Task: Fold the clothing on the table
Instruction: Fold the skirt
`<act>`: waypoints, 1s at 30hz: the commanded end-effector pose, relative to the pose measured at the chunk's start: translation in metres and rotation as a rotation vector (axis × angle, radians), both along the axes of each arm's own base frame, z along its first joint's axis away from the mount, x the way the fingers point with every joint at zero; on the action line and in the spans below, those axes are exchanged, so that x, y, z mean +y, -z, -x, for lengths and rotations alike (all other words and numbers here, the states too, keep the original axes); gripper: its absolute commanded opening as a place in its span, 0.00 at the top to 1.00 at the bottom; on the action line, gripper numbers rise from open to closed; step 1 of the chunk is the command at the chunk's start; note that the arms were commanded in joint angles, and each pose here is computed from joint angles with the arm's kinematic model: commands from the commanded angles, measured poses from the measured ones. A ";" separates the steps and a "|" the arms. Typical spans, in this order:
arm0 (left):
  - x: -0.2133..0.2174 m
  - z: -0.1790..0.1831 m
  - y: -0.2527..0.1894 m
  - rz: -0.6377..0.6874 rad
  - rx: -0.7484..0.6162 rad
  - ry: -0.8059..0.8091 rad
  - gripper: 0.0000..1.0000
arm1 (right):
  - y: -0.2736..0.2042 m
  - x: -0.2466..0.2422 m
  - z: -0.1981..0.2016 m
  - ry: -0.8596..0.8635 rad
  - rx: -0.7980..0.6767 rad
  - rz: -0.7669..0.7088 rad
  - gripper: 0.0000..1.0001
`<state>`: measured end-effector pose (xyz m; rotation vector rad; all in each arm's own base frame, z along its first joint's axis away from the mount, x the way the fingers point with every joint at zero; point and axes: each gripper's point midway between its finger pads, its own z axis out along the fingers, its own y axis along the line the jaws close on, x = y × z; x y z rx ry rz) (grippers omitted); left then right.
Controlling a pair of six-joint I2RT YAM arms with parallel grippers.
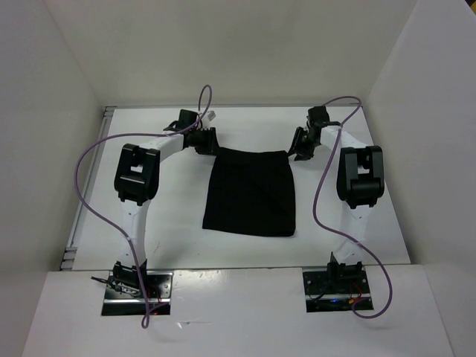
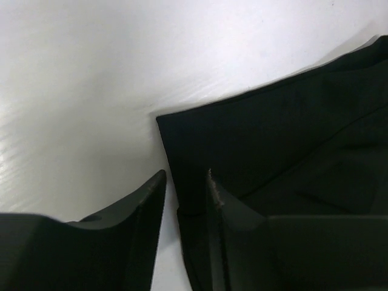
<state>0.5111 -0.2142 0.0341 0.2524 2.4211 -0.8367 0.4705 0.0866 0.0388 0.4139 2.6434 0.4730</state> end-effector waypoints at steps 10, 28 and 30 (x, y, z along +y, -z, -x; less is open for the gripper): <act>-0.009 -0.005 0.020 0.143 0.075 0.005 1.00 | -0.010 -0.008 -0.037 0.026 -0.095 -0.019 0.56; 0.010 -0.003 0.028 0.090 0.085 -0.041 1.00 | -0.040 0.000 -0.026 0.002 -0.138 -0.088 0.58; 0.010 -0.004 0.023 0.092 0.076 -0.041 1.00 | -0.062 -0.002 -0.026 0.006 -0.183 -0.080 0.58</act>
